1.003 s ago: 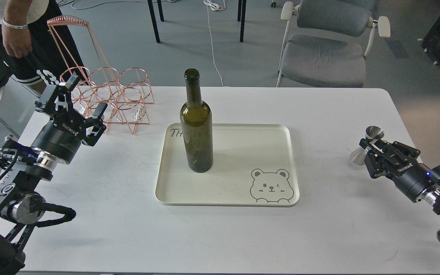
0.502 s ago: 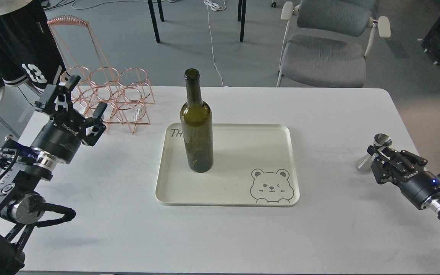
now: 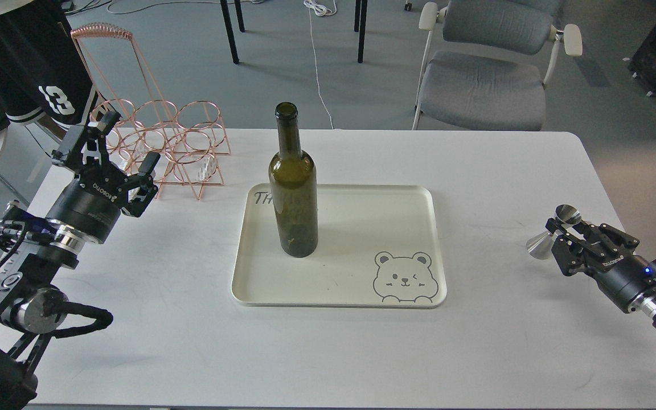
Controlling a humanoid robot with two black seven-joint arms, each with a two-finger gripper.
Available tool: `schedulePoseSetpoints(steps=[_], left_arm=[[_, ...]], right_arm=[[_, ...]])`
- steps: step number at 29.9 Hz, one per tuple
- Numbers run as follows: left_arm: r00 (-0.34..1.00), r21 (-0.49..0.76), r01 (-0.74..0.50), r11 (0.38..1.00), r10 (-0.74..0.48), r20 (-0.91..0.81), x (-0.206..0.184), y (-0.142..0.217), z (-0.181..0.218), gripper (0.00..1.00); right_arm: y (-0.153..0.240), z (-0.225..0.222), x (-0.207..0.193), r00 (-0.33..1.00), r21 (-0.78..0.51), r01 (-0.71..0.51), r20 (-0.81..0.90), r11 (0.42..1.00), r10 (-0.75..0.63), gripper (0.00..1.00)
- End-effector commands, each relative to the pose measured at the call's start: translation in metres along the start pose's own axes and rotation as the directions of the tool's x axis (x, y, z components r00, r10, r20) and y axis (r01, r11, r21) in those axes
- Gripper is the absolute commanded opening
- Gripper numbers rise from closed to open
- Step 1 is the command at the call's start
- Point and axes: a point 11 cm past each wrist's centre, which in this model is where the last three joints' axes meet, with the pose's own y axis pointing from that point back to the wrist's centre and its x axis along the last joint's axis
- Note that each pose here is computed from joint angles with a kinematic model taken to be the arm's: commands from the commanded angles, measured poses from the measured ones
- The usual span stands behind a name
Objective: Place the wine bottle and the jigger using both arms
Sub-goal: 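Lift the jigger and carry it off the tray, setting it on the table, then open the right gripper and raise it away from the jigger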
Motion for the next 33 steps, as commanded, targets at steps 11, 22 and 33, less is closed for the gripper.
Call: schedulePoseSetpoints(steps=[11,22,33], left_arm=[[1.000,-0.002,0.003,1.000,-0.003,0.000,0.000,-0.001,0.001,0.98],[1.000,-0.002,0.003,1.000,-0.003,0.000,0.000,-0.001,0.001,0.98],[1.000,-0.010,0.019,1.000,-0.019,0.005,-0.003,-0.002,0.005,0.98]], right_arm=[[0.033,0.015,-0.004,0.995,0.001,0.081,-0.051,0.997,-0.081,0.94],[0.078,0.004,0.030,0.994,0.070,0.109,0.012,0.992,-0.110,0.94],[0.071,-0.065,0.114,0.892,0.134,-0.075,0.452,0.988,0.007,0.96]])
